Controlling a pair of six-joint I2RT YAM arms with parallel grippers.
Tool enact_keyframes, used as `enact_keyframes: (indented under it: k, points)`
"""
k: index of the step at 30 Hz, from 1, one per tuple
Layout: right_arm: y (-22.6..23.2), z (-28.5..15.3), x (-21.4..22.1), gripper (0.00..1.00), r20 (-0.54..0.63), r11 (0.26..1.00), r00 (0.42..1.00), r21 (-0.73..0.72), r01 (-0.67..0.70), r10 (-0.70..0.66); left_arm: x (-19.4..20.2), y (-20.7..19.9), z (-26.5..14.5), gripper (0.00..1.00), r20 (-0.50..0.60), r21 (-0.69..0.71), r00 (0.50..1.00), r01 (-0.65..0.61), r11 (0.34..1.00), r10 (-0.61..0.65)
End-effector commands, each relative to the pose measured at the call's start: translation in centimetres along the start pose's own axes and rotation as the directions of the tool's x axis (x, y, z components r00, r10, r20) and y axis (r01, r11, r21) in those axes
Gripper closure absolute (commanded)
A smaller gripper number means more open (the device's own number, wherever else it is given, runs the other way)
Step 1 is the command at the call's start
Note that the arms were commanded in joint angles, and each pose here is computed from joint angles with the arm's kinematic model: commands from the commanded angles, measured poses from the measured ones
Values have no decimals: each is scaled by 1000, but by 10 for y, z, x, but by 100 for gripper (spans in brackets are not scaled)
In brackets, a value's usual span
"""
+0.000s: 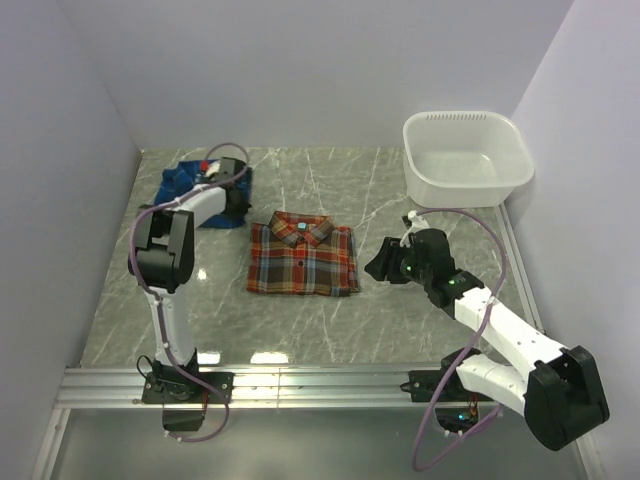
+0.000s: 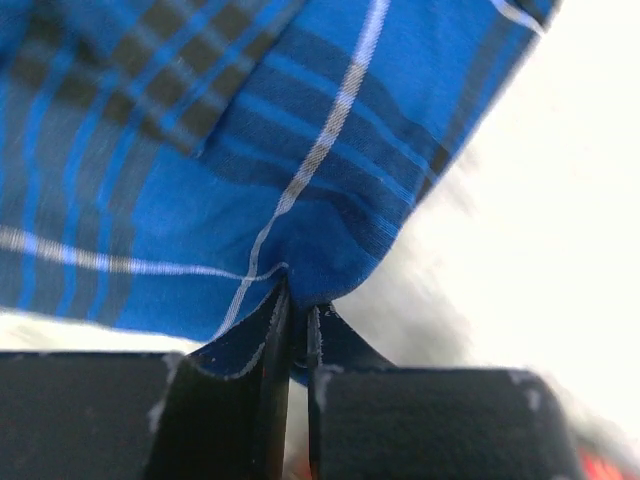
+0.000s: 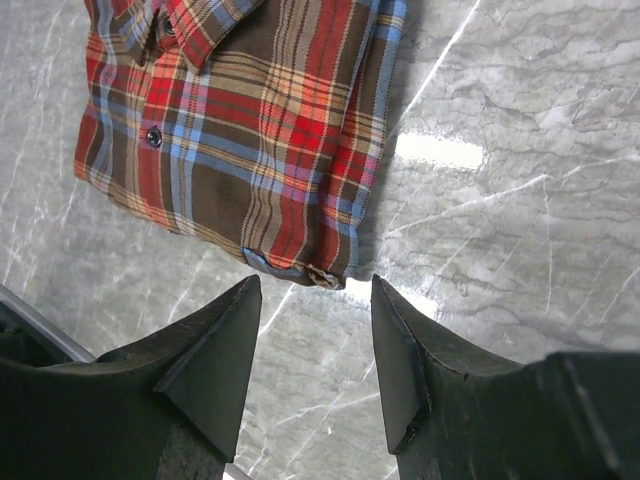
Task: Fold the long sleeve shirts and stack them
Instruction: Neatly place the folded shirt to the corner
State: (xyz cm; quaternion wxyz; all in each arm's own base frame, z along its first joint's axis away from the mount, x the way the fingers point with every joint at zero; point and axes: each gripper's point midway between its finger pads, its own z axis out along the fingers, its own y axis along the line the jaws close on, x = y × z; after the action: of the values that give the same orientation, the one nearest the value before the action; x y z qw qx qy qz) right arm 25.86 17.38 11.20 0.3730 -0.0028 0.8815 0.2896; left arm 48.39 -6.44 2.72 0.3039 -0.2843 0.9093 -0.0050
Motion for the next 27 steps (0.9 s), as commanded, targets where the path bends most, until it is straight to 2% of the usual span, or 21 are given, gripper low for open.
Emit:
enact_keyframes:
  k: [1, 6, 11, 16, 17, 19, 20, 23, 27]
  points:
    - [5, -6, -2, 45, 18, 1000, 1000, -19, 19, -18, 110, -15, -19, 88, -277, 32, 961, -3, 999, 12]
    - [7, -11, -3, 45, 29, 1000, 999, -28, 13, -13, 165, -58, -50, 88, -356, 152, 934, 77, 985, -18]
    - [6, -14, -2, 46, 32, 1000, 999, -22, 10, -9, 219, -87, -83, 87, -475, 238, 880, 159, 958, -28]
    - [4, -11, 1, 46, 23, 1000, 1000, -15, 13, -12, 228, -102, -98, 84, -482, 283, 874, 219, 934, -59]
    - [4, -11, 1, 46, 19, 1000, 1000, -14, 13, -13, 226, -104, -98, 72, -472, 282, 880, 212, 936, -58]
    - [4, -9, 1, 45, 15, 1000, 1000, -14, 17, -17, 215, -110, -102, 60, -447, 295, 894, 187, 937, -38]
    - [4, -9, 0, 46, 12, 1000, 1000, -16, 20, -20, 207, -114, -108, 49, -424, 309, 905, 177, 934, -32]
    - [4, -10, -1, 45, 13, 999, 999, -13, 30, -30, 180, -126, -127, 32, -337, 357, 942, 136, 924, -9]
    - [7, -10, -5, 44, 15, 999, 999, -23, 35, -34, 141, -130, -151, 22, -218, 386, 976, 67, 920, 20]
